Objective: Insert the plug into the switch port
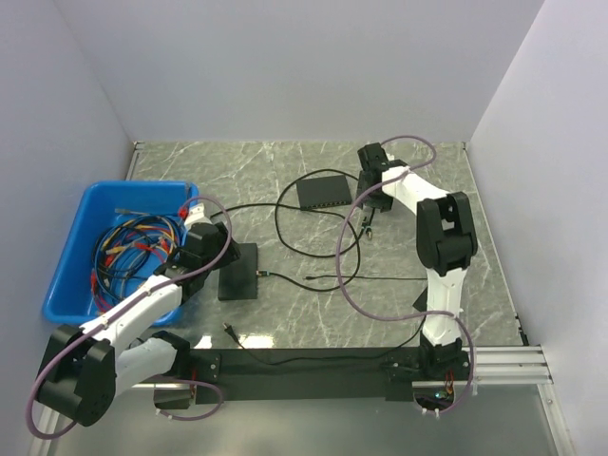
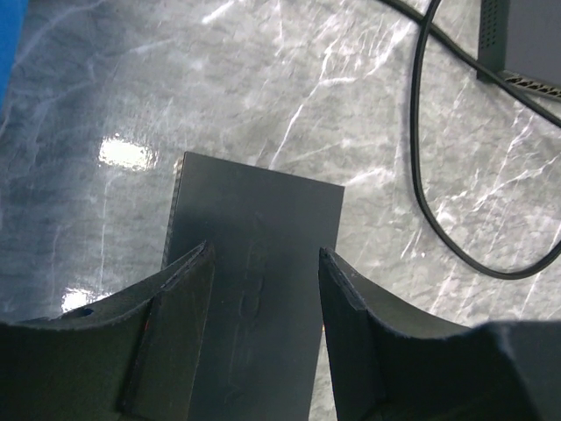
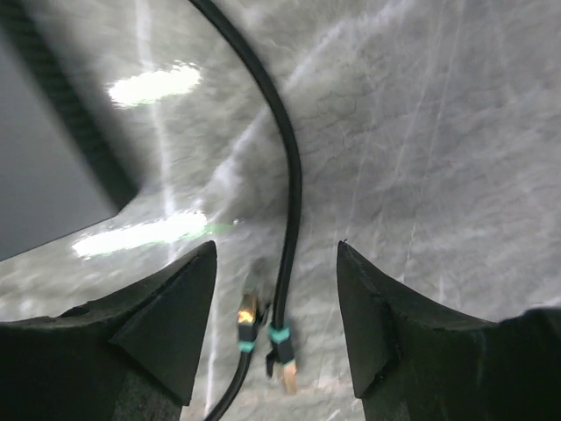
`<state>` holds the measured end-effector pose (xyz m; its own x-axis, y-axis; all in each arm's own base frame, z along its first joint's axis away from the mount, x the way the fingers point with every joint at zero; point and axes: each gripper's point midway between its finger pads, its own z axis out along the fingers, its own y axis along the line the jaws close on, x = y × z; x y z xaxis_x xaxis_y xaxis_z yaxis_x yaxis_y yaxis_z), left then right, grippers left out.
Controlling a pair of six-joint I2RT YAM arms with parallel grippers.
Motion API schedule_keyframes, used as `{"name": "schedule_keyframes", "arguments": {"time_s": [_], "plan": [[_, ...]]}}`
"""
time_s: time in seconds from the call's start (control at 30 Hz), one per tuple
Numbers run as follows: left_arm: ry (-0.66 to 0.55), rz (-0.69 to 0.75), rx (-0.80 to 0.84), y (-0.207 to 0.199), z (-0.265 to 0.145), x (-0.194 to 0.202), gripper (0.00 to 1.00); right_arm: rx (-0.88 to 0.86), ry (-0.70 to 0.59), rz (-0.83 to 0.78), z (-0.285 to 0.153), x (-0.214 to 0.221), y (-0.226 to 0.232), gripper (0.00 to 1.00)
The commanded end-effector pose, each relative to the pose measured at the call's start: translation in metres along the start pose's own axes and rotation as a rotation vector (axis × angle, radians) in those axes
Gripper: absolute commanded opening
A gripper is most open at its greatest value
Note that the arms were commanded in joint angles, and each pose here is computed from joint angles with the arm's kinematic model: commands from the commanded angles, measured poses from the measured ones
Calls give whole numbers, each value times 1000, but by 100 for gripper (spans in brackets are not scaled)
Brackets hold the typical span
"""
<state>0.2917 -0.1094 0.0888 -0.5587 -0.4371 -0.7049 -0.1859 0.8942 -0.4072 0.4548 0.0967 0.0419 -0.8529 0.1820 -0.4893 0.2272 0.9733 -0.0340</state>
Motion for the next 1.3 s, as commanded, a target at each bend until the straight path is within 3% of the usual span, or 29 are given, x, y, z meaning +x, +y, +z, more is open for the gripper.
{"name": "schedule_keyframes", "arguments": {"time_s": [0.0,0.2,0.4,0.47,0.7,0.8,1.07,1.1,1.2,1.27], "plan": [[-22,12,45,-7,-1,-3,57,0,-19,37,-3,-20,-2,63],[-12,20,38,-3,2,2,56,14,12,58,16,-22,-8,50],[-5,24,35,-1,4,6,56,-18,47,81,28,-16,-9,20],[-7,26,35,-2,4,5,56,-17,60,82,29,-13,-12,19],[-9,23,30,0,3,5,56,-31,101,63,25,-2,-12,31],[-8,23,28,0,3,5,56,-43,132,51,25,4,-11,31],[-15,22,27,1,2,5,57,-78,158,59,17,22,-14,15],[-14,22,26,1,2,5,57,-81,159,59,17,23,-13,8],[-10,22,24,2,2,6,56,-86,167,56,16,26,-13,1],[-13,22,22,3,3,6,56,-103,158,59,15,25,-11,0]]}}
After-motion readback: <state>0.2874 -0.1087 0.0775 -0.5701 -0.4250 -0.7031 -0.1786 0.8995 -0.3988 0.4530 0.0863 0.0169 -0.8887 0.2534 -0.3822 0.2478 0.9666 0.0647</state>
